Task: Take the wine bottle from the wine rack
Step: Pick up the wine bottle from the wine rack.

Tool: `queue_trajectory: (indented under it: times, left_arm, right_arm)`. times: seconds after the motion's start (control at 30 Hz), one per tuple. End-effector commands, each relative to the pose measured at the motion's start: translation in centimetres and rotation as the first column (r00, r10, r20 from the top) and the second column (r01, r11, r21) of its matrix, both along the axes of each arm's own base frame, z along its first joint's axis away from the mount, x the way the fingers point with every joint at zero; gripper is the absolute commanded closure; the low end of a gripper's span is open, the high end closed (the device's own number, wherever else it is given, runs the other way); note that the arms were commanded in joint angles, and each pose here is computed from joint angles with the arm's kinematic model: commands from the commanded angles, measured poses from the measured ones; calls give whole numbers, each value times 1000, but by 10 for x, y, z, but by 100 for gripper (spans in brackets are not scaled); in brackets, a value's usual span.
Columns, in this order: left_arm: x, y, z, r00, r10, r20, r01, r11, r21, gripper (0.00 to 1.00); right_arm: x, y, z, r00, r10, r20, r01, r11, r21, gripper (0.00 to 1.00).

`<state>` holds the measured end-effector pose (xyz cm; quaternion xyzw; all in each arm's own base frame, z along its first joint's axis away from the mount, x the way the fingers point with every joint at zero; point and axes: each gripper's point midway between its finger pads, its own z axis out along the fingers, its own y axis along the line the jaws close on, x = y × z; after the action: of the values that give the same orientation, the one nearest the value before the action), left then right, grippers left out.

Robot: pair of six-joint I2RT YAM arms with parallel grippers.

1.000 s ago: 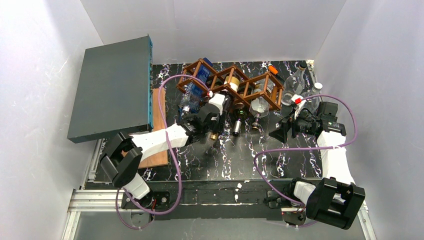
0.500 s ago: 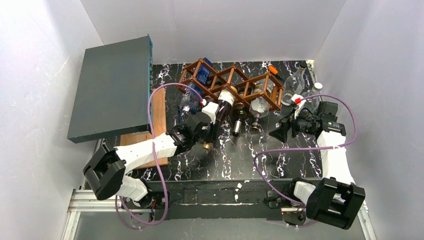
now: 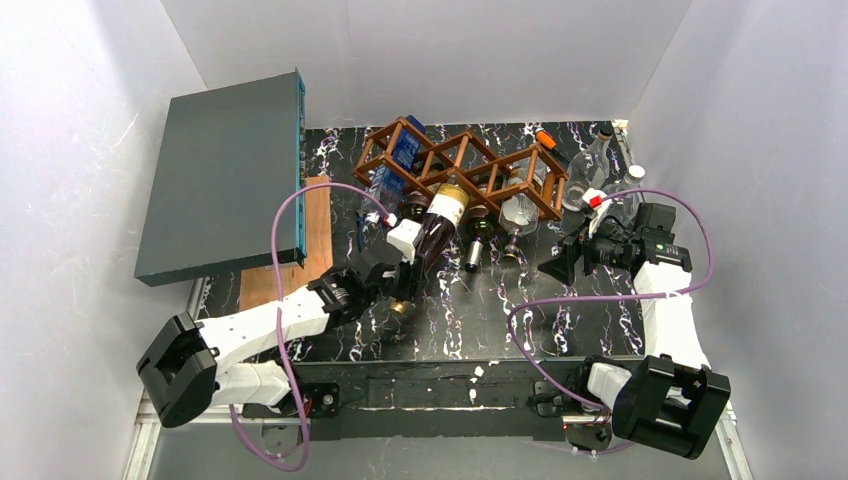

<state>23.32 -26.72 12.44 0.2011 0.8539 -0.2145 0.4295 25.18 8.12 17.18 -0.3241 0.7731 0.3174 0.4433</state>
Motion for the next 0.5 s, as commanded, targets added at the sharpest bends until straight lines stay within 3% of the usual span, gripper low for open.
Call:
queue_trajectory:
  times: [0.0, 0.47]
  left_arm:
    - [27, -15, 116, 957, 90, 276, -4, 955, -297, 100]
    - [20, -9, 116, 957, 90, 277, 1, 950, -312, 100]
  right_arm:
    - [3, 1, 0, 1000, 11, 20, -11, 1000, -5, 2]
    - [4, 1, -2, 1000, 11, 12, -11, 1000, -7, 2]
